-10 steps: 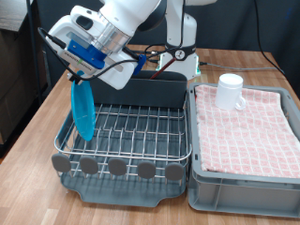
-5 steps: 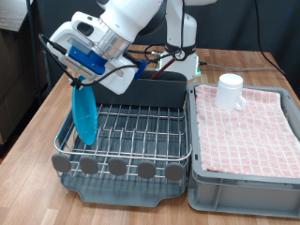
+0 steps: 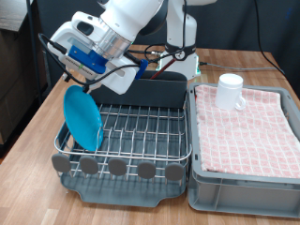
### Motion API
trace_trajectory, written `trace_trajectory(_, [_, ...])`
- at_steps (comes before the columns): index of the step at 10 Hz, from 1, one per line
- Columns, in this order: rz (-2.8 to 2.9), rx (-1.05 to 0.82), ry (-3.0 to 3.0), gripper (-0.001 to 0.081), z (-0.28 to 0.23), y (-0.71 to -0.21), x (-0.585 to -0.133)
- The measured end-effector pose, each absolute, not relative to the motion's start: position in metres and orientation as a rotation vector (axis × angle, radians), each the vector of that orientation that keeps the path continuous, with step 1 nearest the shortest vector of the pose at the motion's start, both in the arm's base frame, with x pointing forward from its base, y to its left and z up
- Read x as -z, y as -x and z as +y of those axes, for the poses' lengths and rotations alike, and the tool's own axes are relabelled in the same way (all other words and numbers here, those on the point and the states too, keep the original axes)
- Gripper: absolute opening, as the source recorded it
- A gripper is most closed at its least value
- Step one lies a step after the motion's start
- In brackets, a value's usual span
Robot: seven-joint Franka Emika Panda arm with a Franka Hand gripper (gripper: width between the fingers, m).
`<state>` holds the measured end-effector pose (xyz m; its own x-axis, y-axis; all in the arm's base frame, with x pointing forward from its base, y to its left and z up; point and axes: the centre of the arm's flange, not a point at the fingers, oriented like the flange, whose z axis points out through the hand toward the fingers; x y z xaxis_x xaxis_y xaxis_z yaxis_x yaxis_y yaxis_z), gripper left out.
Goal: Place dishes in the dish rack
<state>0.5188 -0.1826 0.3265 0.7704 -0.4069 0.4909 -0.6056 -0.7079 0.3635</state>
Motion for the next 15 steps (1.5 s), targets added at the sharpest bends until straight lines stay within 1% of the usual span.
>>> trace_trajectory(1, [-0.809,-0.503,-2.483,0.0436,-0.181,-0.521,-0.331])
trace_trajectory(2, [-0.858,-0.483,-2.508,0.0632,-0.179,-0.522,-0.337])
trace_trajectory(3, [-0.903,-0.457,-2.531,0.0632,-0.177,-0.522,-0.346])
trace_trajectory(4, [-0.931,-0.424,-2.564,0.0775,-0.175,-0.521,-0.356])
trace_trajectory(5, [-0.948,-0.402,-2.606,0.0775,-0.173,-0.521,-0.367])
trace_trajectory(6, [-0.96,-0.392,-2.646,0.0798,-0.17,-0.521,-0.379])
trace_trajectory(8, [-0.977,-0.383,-2.683,0.0798,-0.166,-0.52,-0.403])
trace_trajectory(13, [-0.943,-0.259,-2.779,0.0803,-0.157,-0.523,-0.463])
trace_trajectory(15, [-0.923,-0.241,-2.78,0.0803,-0.152,-0.524,-0.469])
